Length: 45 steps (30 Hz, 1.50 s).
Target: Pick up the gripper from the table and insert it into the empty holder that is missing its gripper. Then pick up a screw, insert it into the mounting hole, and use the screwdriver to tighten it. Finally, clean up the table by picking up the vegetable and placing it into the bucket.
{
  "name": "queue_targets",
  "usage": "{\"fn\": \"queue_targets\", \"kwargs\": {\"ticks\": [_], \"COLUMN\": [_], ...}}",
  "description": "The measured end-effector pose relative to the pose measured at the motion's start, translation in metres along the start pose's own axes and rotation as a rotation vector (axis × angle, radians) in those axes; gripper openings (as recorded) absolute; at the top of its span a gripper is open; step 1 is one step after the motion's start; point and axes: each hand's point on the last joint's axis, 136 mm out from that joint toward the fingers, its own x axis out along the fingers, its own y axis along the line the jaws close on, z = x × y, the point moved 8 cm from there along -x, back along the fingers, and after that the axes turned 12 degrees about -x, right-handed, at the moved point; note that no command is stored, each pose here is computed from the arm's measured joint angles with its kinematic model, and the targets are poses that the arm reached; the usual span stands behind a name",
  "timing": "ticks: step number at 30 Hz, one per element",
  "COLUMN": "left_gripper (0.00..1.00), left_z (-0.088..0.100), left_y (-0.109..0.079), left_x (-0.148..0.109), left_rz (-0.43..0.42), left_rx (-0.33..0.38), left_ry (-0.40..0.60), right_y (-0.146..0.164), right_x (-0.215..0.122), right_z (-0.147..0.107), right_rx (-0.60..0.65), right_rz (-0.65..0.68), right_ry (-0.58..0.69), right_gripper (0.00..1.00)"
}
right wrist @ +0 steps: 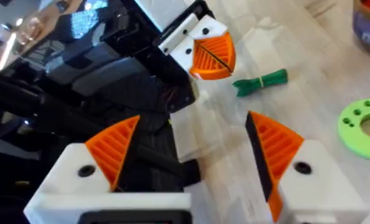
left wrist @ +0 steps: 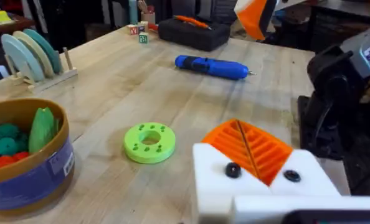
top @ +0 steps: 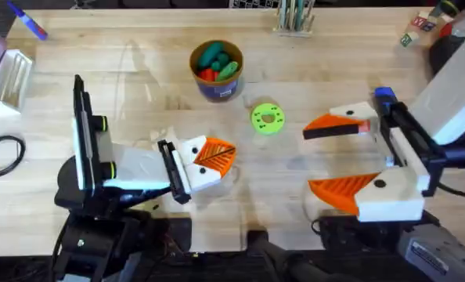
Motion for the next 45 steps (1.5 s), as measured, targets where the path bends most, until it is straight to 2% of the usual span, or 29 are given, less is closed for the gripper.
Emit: {"fn": "queue_targets", "kwargs": {"ticks": [4, 6, 7, 13, 20, 24, 30, 34, 42, 43, 45], "left_gripper": [0.009, 0.009, 0.009, 0.009, 0.009, 0.009, 0.009, 0.009, 0.009, 0.009, 0.009], "left_z": [0.001, 0.001, 0.002, 0.002, 0.002, 0.002, 0.002, 0.002, 0.002, 0.002, 0.002], "left_y": [0.002, 0.003, 0.004, 0.004, 0.004, 0.005, 0.005, 0.005, 0.005, 0.005, 0.005], "left_x": [0.000, 0.000, 0.000, 0.000, 0.000, 0.000, 0.000, 0.000, 0.000, 0.000, 0.000], "left_rz": [0.025, 0.037, 0.046, 0.048, 0.050, 0.050, 0.053, 0.053, 0.052, 0.052, 0.052], "left_rx": [0.003, 0.004, 0.006, 0.006, 0.006, 0.006, 0.006, 0.006, -0.024, -0.036, -0.038], "left_ry": [-0.006, -0.009, -0.012, -0.012, -0.013, -0.013, -0.013, -0.013, -0.014, -0.014, -0.014], "right_y": [-0.007, -0.017, -0.036, -0.087, -0.117, -0.130, -0.156, -0.168, -0.197, -0.206, -0.210], "right_x": [0.000, -0.001, -0.003, -0.023, -0.081, -0.111, -0.149, -0.165, -0.169, -0.164, -0.160], "right_z": [-0.003, -0.006, -0.009, -0.020, -0.042, -0.054, -0.083, -0.106, -0.146, -0.158, -0.166], "right_rx": [-0.036, -0.045, -0.029, 0.119, 0.311, 0.387, 0.521, 0.618, 0.728, 0.737, 0.730], "right_rz": [-0.054, -0.123, -0.233, -0.551, -1.014, -1.186, -1.310, -1.331, -1.275, -1.223, -1.170], "right_ry": [0.051, 0.108, 0.180, 0.299, 0.443, 0.486, 0.527, 0.551, 0.596, 0.617, 0.631], "right_gripper": [0.991, 0.990, 0.991, 0.991, 0.991, 0.991, 0.991, 0.991, 0.991, 0.991, 0.991]}}
